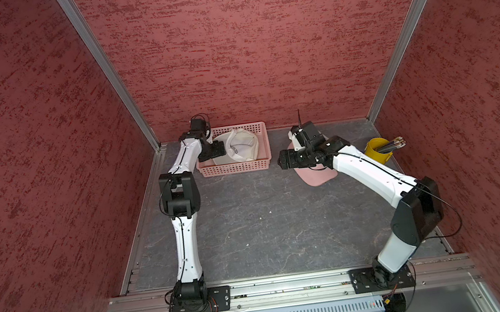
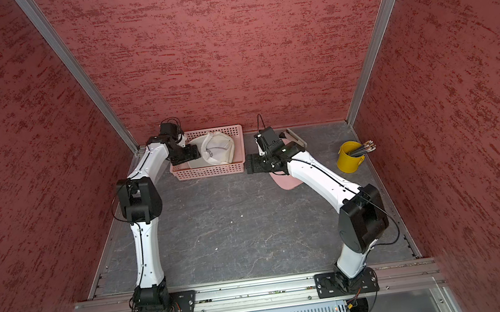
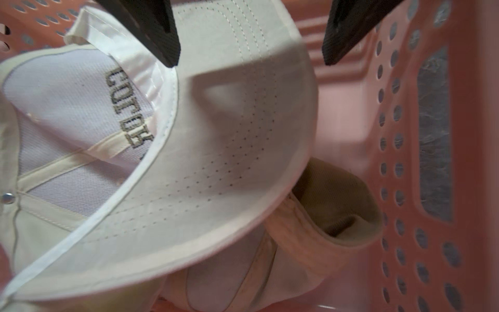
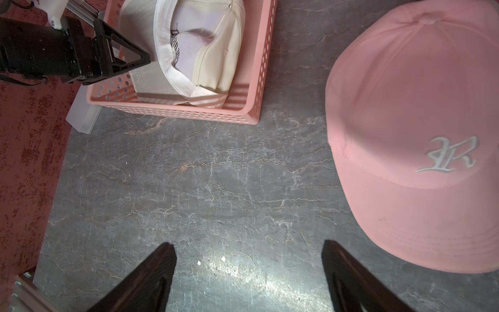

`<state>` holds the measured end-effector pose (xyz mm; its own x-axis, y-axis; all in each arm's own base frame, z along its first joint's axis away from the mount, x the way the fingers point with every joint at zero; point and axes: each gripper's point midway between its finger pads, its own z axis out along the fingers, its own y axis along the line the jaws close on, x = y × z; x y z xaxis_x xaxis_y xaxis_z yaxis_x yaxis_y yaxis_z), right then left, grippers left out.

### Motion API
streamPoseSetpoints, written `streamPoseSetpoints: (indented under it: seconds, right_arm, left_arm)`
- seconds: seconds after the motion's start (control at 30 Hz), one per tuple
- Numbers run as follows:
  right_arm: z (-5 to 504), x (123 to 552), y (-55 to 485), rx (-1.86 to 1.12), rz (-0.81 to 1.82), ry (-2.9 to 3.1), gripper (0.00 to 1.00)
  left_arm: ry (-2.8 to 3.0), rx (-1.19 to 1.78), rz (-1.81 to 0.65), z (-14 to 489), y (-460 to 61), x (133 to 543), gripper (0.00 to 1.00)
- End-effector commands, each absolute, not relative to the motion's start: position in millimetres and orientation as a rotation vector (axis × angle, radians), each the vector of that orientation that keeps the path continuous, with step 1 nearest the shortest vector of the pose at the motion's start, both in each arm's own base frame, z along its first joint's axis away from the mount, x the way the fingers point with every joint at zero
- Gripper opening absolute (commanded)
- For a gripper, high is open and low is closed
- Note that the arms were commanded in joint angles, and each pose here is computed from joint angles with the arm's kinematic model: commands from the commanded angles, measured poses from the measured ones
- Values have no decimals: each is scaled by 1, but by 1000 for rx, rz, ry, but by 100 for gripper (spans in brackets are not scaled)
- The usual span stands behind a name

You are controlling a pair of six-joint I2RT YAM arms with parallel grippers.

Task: Turn the baseball cap inside out
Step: Pick up the baseball cap from the basket.

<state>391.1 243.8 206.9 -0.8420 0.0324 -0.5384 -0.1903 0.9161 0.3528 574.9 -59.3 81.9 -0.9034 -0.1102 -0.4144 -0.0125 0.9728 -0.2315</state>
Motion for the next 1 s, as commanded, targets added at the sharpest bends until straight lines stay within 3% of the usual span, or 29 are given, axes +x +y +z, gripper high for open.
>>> streamPoseSetpoints:
  seconds: [0.0,0.13,0.33,0.53,0.7,0.73,0.97]
  right_arm:
    - [226,394,254,-146,584,2478,90]
    - [225,393,254,-142,592,2474,90]
    - [214,392,253,-134,586,2491,90]
    - [217,390,257,-141,617,2478,90]
    - [219,390,260,-159,608,2469,90]
    - [220,389,260,-164,606,2467,90]
    - [239,391,252,-173,542,2440,93]
  left_arm:
    - [2628,-75,-356,86,-60,590,87]
    - [2617,-44,-475,78,-74,591,79]
    - [2522,-27,-571,98,-83,592,43]
    - [2450,19,-649,129,-90,587,14]
    - [2355,64,-716,169,-102,578,10]
    - [2335,86,-720,180,-106,575,0]
    - [2203,281,-697,259,-139,540,0]
